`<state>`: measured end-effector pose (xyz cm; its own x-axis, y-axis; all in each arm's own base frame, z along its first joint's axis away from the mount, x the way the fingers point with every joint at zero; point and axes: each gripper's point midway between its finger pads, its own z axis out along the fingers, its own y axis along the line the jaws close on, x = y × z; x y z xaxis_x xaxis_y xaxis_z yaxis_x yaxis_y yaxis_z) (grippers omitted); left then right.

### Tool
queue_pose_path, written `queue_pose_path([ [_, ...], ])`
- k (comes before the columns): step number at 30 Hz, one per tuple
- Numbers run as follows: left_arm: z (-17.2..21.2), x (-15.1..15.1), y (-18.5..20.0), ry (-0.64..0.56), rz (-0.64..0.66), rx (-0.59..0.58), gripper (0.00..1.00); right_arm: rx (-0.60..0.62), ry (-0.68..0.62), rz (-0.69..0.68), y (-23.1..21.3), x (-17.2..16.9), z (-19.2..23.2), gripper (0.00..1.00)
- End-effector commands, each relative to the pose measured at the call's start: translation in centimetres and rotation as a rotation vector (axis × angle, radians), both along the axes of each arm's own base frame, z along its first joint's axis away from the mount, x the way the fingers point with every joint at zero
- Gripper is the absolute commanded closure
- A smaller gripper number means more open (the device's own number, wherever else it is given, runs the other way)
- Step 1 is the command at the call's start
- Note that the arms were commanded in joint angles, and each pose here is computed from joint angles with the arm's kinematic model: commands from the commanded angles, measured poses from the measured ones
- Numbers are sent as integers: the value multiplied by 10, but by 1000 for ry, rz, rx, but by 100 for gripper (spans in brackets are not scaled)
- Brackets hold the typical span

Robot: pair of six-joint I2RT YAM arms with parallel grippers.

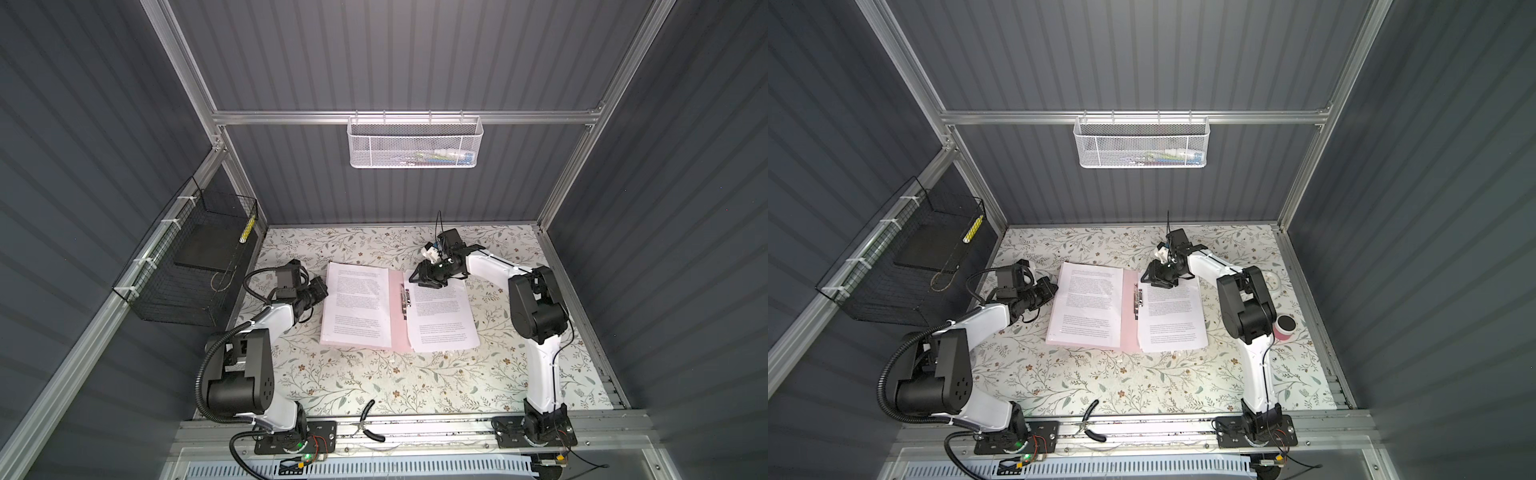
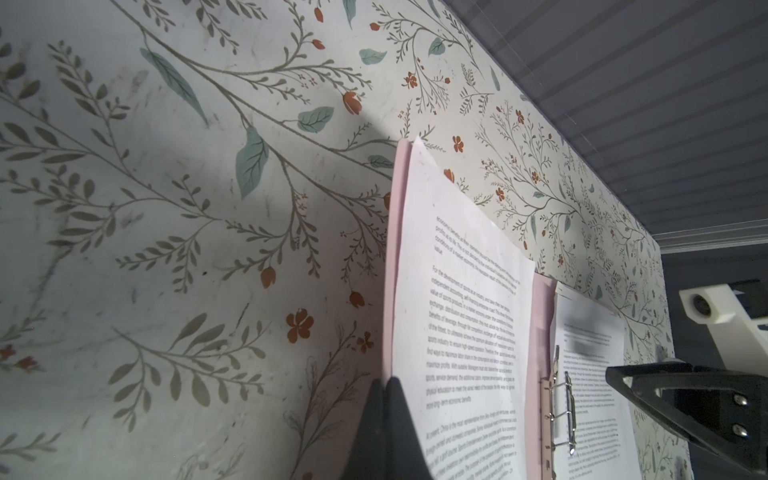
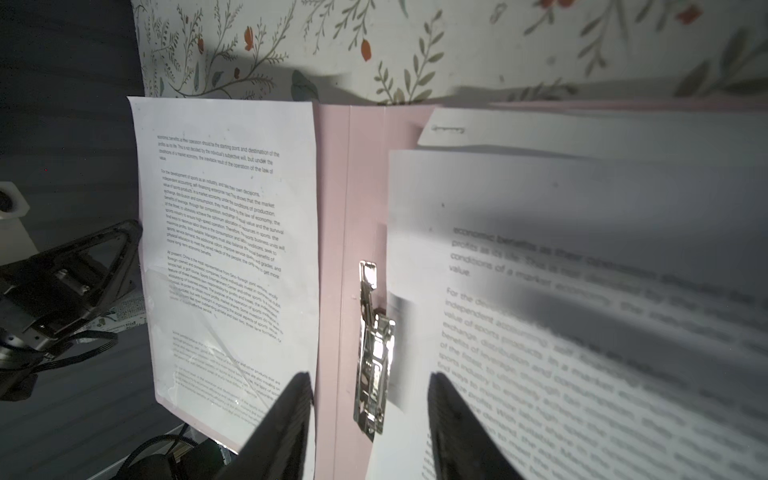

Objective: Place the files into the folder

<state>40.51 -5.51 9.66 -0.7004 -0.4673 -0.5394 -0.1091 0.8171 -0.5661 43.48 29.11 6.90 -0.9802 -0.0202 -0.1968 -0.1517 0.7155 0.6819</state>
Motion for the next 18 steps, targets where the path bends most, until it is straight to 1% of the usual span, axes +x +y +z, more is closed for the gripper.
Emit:
queue_pose_path([
  [1,2,-3,-4,-9,-29,-17,100,35,14,34,9,2,1,52],
  [10,3,-2,-12,-18,-64,-58,100,47,33,49,13,5,-13,52],
  [13,2,-1,-17,-22,-83,-82,84,50,41,50,14,4,-18,52],
  [15,2,-1,-22,-28,-106,-110,82,55,49,49,15,2,-20,52],
  [18,-1,0,-31,-24,-137,-163,82,64,52,48,15,1,-21,52],
])
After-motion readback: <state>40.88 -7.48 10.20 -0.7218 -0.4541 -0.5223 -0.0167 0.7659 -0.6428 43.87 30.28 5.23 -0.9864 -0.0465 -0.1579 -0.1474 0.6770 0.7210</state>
